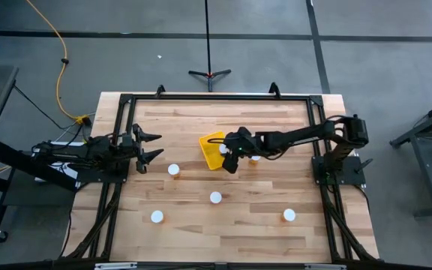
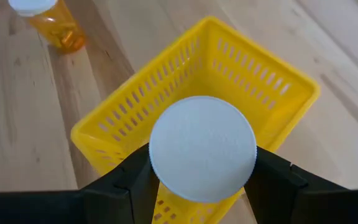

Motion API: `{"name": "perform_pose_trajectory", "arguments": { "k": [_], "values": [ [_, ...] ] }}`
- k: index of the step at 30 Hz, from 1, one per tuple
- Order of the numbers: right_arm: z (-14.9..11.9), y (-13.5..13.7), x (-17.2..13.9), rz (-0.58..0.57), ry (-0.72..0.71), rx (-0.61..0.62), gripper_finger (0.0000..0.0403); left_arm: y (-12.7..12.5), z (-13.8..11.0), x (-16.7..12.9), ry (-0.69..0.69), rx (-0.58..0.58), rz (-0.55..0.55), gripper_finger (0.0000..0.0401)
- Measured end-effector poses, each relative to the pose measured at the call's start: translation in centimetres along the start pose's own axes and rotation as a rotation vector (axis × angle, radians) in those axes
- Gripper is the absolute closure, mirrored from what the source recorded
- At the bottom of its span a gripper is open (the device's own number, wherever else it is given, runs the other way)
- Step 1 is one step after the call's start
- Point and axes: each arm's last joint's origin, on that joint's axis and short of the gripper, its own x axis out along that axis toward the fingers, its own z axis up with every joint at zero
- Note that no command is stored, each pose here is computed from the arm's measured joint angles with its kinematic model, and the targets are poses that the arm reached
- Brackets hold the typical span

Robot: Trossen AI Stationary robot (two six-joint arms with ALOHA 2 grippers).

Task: Pick and place pill bottles into a basket
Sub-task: Put the orange pill bottle into the yellow bin

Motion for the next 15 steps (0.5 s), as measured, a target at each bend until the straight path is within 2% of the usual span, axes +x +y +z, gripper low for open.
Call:
{"name": "perform_pose_trajectory", "arguments": {
  "k": [15],
  "values": [
    [-0.42,-0.01,0.21,0.018,0.041,-0.005,0.021,0.0,0.09,0.0,-0.009,-0.004,0.0,0.0109]
  ]
}}
